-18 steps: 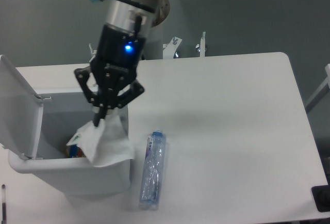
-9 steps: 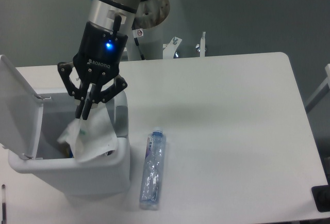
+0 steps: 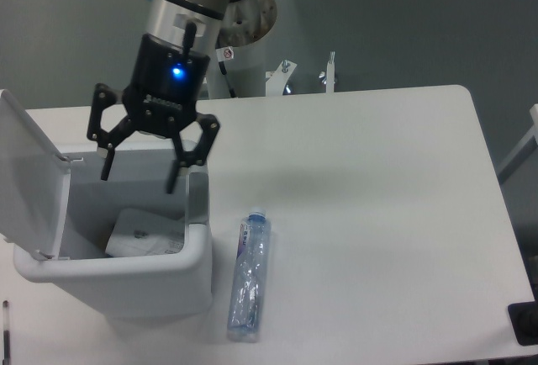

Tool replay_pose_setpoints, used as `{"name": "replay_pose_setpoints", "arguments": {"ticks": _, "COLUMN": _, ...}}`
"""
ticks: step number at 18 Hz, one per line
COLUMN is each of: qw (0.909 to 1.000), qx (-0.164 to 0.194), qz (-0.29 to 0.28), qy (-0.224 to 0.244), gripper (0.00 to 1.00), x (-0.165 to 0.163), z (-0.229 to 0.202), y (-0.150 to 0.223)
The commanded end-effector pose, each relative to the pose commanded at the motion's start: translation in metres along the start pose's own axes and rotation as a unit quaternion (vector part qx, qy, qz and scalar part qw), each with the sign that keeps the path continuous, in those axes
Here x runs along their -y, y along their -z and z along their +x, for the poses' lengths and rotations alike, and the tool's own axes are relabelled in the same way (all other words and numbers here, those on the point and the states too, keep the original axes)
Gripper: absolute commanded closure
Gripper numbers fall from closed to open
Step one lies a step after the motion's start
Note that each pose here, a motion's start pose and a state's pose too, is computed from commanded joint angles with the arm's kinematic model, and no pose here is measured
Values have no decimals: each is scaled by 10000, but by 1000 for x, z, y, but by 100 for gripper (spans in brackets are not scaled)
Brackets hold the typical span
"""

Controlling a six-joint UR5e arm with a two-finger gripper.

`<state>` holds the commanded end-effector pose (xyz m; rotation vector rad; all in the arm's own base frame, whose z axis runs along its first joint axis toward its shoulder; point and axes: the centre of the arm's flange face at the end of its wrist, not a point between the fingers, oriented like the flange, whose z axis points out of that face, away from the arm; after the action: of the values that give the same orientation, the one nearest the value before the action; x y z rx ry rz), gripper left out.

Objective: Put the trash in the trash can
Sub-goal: 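Open the gripper to drop the wrapper into the trash can, then move the open gripper over the clear water bottle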

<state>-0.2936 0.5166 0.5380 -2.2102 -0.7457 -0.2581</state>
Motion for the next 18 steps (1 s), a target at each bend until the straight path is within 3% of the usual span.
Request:
{"name": "replay_pose_setpoints", "arguments": {"ticks": 3, "qw": 9995, "qx": 196, "qz": 58, "qy": 240, "gripper": 0, "x": 22, "z": -51, "y": -10}}
{"name": "replay_pose_setpoints", "arguments": {"ticks": 7, "qw": 9986, "qx": 491, "qz": 177, "qy": 115, "gripper": 0, "x": 42, "z": -89, "y": -46}}
{"name": "replay_pose_setpoints", "arguments": {"ticks": 9, "qw": 9971, "qx": 740, "qz": 39, "qy": 174, "gripper": 0, "x": 37, "z": -108, "y": -63}}
{"name": "replay_pose_setpoints", "arguments": {"ticks": 12, "qw": 9954, "qx": 905, "qz": -245, "qy": -173, "gripper": 0, "x": 29, "z": -129, "y": -91}}
{"name": "replay_pose_setpoints", "arguments": {"ticks": 18, "qw": 9922, "qx": 827, "qz": -801, "qy": -470, "gripper": 0, "x": 0, "z": -167, "y": -152}}
